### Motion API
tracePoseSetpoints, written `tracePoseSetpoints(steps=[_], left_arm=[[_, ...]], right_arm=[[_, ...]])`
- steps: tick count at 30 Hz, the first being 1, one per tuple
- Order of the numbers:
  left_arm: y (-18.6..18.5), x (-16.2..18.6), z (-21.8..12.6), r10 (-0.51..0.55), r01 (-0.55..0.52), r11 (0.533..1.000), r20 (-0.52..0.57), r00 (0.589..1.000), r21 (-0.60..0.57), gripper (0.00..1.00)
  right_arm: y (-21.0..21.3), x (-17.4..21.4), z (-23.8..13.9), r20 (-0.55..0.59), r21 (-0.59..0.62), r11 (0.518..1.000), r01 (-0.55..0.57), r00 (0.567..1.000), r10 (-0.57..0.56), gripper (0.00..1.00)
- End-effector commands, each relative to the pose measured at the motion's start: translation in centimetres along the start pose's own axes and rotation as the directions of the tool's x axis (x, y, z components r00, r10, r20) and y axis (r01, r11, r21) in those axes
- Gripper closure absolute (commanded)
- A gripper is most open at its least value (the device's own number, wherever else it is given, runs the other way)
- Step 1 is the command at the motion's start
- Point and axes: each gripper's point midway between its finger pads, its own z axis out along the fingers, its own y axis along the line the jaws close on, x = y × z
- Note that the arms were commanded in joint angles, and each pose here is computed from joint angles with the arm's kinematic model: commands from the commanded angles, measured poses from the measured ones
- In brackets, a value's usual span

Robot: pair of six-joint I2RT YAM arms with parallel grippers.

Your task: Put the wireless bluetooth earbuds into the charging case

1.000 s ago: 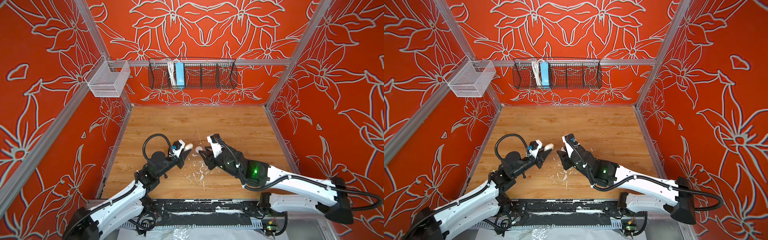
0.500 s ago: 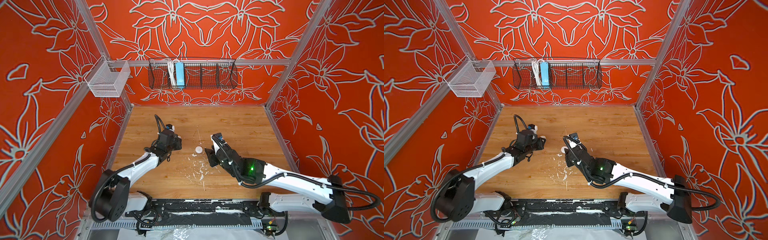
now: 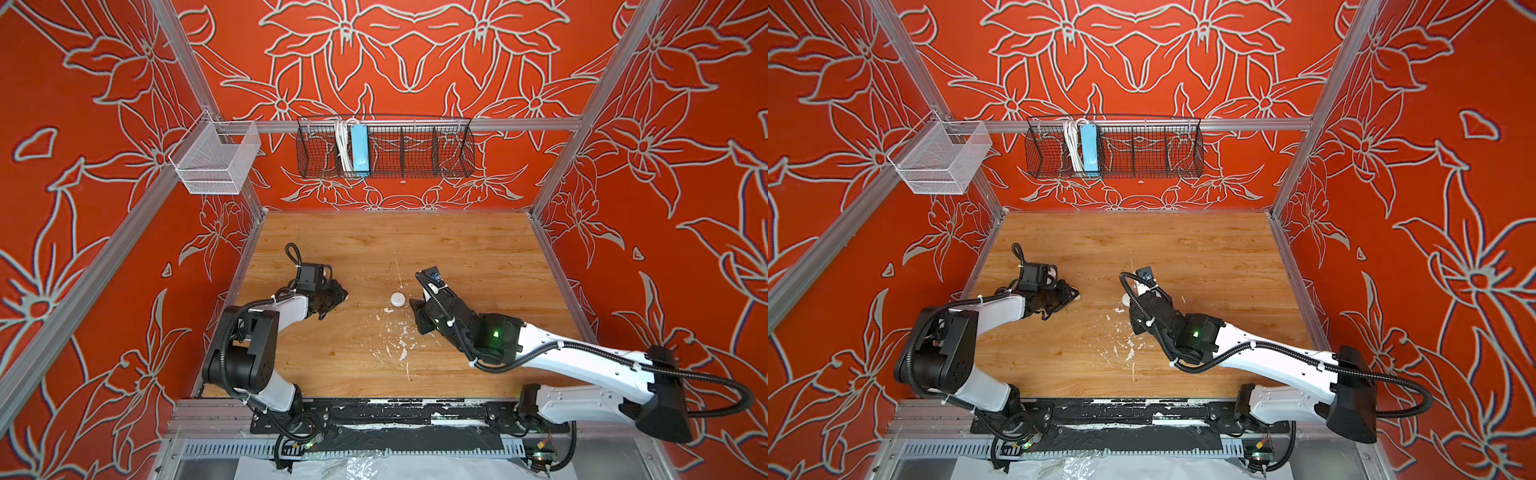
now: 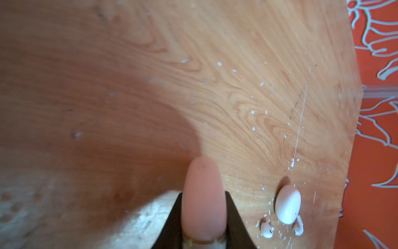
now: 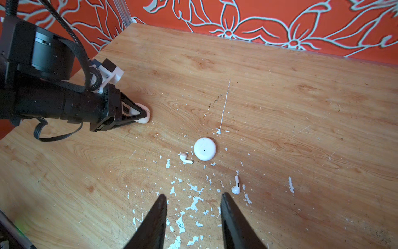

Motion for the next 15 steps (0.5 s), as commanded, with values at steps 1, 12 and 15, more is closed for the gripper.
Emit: tracePoseSetpoints(steps=[1,12,15], left_arm=[[1.7,0.6,0.5,-0.097,0.096,0.995,-0.039,0.995,-0.024,1.00],[2.5,-0.3,-1.5,-0.081,0.084,0.992,0.035,0.996,-0.098,0.26],[2.0,-1.0,-2.7,-0.046,0.053,0.993,0.068,0.997,-0.107,0.20]], right_arm=[[-0.3,-1.3,-0.3,0.021,0.021,0.999,-0.037,0.999,0.037,0.57],[-0.4,-1.1,-0.2,0.013,0.021,0.999,-0.041,0.999,0.041,0.57],[-0.5,-1.0,-0.1,0.008,0.021,0.999,-0.043,0.999,0.043,0.57]])
